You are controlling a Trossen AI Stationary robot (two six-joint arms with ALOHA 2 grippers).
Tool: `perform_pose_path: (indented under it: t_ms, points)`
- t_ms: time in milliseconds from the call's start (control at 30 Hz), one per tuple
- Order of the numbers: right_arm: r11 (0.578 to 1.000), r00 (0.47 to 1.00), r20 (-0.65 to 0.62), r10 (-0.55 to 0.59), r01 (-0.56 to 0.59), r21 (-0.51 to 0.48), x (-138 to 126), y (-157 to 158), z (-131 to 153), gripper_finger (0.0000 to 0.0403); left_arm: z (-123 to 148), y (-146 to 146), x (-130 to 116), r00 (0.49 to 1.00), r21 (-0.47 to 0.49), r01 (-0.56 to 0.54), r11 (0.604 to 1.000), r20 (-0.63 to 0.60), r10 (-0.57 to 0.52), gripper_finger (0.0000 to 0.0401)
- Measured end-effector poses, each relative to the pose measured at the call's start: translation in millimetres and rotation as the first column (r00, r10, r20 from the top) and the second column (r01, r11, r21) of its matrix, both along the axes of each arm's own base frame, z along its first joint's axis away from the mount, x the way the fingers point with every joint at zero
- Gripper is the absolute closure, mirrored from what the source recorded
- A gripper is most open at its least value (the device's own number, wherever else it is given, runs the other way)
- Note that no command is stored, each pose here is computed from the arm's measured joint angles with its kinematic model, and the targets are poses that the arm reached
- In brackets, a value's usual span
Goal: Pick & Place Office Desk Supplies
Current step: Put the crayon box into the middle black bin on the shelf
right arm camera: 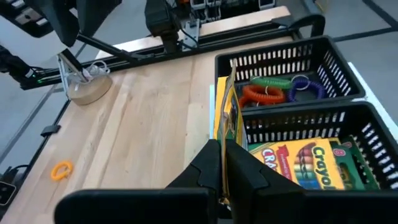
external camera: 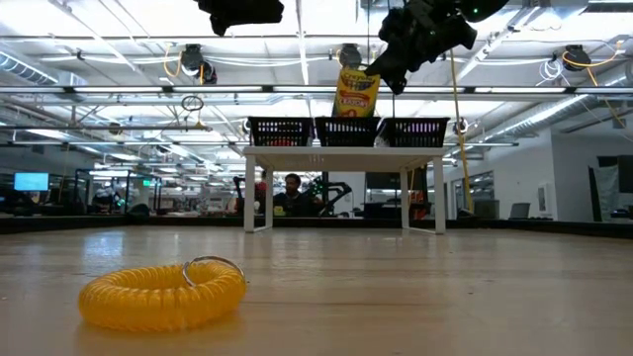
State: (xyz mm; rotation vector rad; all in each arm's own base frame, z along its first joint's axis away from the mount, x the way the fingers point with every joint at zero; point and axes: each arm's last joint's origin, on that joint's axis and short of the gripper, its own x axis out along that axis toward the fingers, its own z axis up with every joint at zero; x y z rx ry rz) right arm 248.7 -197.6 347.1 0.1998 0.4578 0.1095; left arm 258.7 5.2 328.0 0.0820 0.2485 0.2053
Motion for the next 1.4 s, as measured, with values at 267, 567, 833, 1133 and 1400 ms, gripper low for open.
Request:
perform_pose_path:
  t_ms: [267, 567, 833, 1133, 1400]
  points:
    - [0.999, 0.999, -0.026, 0.034, -0.034, -0.001, 3, 8, -3, 0.0399, 0, 1, 0, 1.000, -0.001, -0.002, 1.000, 0.002, 0.002, 0.0281]
    - [0.998, 0.998, -0.056, -0.038, 0.035, -0.061, 6, 7, -3, 0.0399, 0, 1, 0, 1.000, -0.005, -0.003, 1.000, 0.002, 0.003, 0.0281]
    - [0.996, 0.996, -0.071, -0.049, 0.044, -0.072, 10, 7, -8, 0.0395, 0, 1, 0, 1.000, -0.008, -0.004, 1.000, 0.002, 0.004, 0.0281]
    - [0.992, 0.998, -0.054, -0.031, 0.024, -0.124, 10, 6, -7, 0.0348, 0, 1, 0, 1.000, -0.008, -0.004, 1.000, 0.003, 0.004, 0.0281]
    - [0.972, 0.997, 0.015, -0.075, 0.077, -0.224, 17, 3, 1, 0.0290, 0, 1, 0, 1.000, -0.011, -0.005, 1.000, 0.003, 0.005, 0.0281]
